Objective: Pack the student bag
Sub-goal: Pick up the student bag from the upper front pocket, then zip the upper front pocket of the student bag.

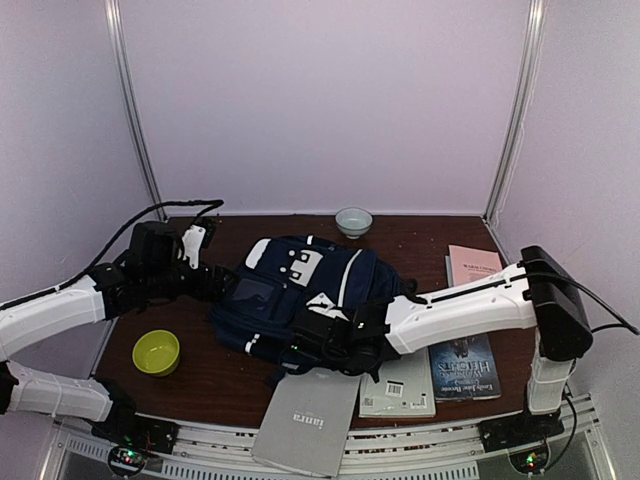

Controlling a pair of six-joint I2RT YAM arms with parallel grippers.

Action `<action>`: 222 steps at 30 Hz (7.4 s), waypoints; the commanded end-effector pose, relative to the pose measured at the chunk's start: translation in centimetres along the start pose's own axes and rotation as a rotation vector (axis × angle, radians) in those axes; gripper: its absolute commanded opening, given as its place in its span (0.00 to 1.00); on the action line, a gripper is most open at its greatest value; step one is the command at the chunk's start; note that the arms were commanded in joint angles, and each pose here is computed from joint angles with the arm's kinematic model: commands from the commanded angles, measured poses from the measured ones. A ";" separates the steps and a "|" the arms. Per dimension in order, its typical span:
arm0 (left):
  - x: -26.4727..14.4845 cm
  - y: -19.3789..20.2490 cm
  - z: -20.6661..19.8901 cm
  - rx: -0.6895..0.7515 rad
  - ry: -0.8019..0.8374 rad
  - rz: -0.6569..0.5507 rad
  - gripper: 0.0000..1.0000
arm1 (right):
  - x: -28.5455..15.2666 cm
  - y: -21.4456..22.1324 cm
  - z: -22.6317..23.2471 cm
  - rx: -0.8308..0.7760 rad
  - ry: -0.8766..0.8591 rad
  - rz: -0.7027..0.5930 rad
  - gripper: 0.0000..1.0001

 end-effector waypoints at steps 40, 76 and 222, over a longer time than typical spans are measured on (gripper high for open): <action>-0.5 -2.4 -2.5 0.153 0.076 -0.072 0.69 | 1.2 1.7 1.0 0.112 -0.453 0.111 0.00; 9.2 3.1 -11.7 1.317 0.545 0.079 0.72 | -3.3 -8.2 -1.5 0.438 -0.907 0.024 0.00; 0.7 2.1 -13.9 1.025 0.420 -0.117 0.54 | -6.9 -5.3 4.2 0.319 -1.096 0.094 0.00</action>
Point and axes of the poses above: each gripper's point midway between its finger pads, its own x axis out along the fingers, its own z axis along the line the jaws close on, y = z × x, the point moved 4 cm from there along -x, back along the fingers, and after that the axes turned 1 degree about x, right-handed, at the moved point
